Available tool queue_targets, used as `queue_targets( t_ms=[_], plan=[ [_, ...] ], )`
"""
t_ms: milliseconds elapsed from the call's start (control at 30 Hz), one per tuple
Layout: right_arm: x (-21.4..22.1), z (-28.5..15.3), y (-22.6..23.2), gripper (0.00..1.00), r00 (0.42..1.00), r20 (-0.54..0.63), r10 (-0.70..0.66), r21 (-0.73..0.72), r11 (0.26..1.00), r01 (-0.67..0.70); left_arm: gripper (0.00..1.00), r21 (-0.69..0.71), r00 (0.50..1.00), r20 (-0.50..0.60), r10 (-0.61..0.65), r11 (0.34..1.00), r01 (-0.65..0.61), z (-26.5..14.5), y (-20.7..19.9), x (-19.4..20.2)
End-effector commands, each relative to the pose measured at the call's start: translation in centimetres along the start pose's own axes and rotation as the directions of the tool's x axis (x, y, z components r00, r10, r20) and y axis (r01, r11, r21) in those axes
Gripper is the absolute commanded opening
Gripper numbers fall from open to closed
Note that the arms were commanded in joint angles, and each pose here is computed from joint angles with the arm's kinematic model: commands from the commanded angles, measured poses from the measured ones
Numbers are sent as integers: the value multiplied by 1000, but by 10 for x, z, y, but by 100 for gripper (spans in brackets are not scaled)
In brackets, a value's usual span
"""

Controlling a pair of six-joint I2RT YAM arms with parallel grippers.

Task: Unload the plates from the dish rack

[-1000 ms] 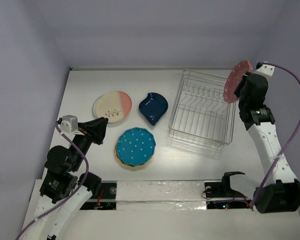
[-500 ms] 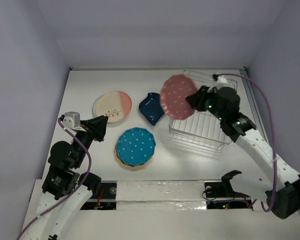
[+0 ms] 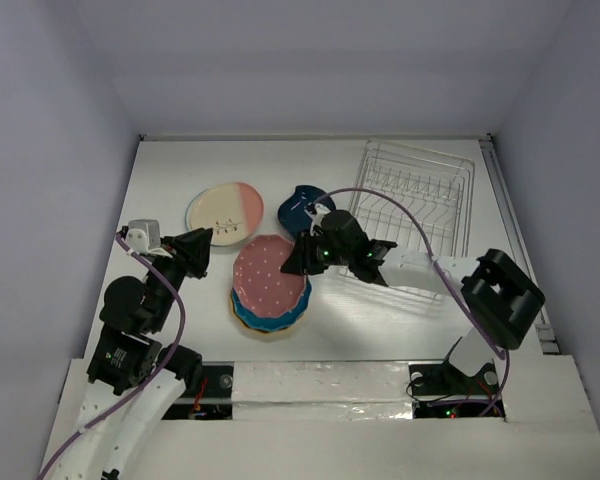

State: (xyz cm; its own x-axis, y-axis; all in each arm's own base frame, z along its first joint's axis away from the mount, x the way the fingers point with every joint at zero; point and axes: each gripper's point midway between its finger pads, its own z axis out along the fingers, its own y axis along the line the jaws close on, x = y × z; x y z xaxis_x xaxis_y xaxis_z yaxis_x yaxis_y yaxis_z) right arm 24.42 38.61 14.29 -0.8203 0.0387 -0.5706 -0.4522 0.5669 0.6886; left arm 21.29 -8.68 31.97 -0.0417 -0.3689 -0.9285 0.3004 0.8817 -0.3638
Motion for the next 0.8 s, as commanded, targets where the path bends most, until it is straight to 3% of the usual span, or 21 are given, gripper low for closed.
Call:
queue_targets(
  t_ms=[0,300,333,567,767],
  plan=[
    [-64,-9,85,0,981,192,-4,-268,962,57,16,11,998,59,-13,1000,12,1,-6,-22],
    [-21,11,51,10,995,91,44,-174,984,-27,17,13,998,67,-12,1000,11,-1,-6,-24],
    [-19,11,48,22,996,84,43,-164,986,-29,17,15,998,68,-12,1000,11,-1,-7,-25],
    [13,11,35,41,999,28,32,-81,996,-30,17,17,998,69,-14,1000,13,-1,-7,-25],
    [25,6,33,65,1000,28,-10,14,1000,9,17,20,997,72,-15,1000,13,-2,-8,-26]
  ],
)
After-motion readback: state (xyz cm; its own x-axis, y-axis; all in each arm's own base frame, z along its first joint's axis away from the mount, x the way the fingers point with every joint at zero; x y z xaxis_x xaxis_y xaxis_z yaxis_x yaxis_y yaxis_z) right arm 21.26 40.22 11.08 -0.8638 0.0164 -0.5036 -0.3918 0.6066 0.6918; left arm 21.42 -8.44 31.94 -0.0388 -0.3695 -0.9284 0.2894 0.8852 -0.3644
